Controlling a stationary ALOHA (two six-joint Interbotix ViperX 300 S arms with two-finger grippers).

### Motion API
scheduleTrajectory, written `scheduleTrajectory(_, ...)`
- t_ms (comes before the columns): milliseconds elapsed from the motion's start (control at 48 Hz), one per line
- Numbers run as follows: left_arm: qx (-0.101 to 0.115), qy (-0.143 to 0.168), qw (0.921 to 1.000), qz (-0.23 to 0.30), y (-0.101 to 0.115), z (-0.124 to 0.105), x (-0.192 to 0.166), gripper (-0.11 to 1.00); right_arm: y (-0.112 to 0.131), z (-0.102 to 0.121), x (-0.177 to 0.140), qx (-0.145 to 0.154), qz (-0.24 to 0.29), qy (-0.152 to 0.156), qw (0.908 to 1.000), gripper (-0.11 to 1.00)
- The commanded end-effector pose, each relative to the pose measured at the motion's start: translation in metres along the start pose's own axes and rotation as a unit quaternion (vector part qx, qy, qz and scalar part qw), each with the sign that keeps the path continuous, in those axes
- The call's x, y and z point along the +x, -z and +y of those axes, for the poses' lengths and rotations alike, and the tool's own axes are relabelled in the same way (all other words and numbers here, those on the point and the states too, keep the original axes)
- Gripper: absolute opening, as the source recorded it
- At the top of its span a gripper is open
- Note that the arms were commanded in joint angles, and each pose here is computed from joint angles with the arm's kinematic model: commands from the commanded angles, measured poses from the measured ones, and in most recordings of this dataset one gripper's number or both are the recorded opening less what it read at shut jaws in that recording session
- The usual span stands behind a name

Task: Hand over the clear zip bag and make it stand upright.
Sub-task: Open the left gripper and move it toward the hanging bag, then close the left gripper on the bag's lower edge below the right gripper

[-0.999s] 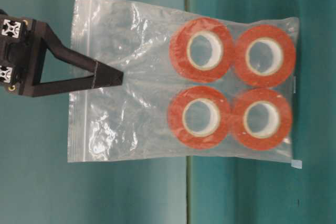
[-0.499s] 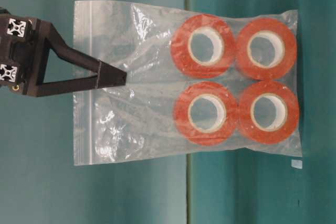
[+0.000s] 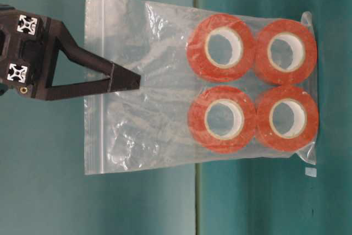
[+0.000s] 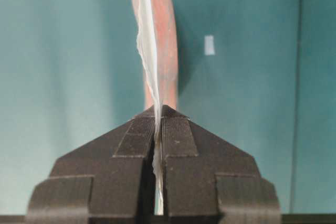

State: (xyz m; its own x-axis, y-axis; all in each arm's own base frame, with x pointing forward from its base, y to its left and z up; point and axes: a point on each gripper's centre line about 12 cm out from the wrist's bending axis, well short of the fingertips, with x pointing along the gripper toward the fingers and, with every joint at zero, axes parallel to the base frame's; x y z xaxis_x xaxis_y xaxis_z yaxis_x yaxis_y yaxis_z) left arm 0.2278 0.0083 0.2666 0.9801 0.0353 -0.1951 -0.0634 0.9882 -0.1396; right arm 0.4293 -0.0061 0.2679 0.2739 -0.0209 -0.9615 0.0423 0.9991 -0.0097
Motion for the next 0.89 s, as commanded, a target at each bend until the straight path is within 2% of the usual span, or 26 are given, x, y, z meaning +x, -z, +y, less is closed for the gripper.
scheduleTrajectory(0,-0.009,-0.001,0.9999,0.004,0.002,0.001,0.006,0.89,-0.002,0.002,-0.008,-0.003,-0.013,0.000,0.9999,0.00)
scheduleTrajectory(125,-0.031,-0.003,0.9992,0.024,0.016,0.002,0.014,0.89,-0.002,0.003,-0.008,-0.003,-0.013,0.000,0.9999,0.00)
scheduleTrajectory(229,-0.050,-0.002,0.9986,0.019,0.024,0.003,0.022,0.89,-0.002,0.004,-0.008,-0.004,-0.015,0.000,0.9999,0.00)
scheduleTrajectory(375,-0.063,0.002,0.9979,0.011,0.037,0.003,0.036,0.89,-0.002,0.004,-0.007,-0.003,-0.015,-0.001,0.9999,0.00)
scheduleTrajectory(874,-0.064,-0.012,0.9946,0.081,0.090,0.010,0.095,0.97,0.000,0.007,-0.005,-0.004,-0.014,-0.001,0.9999,0.00)
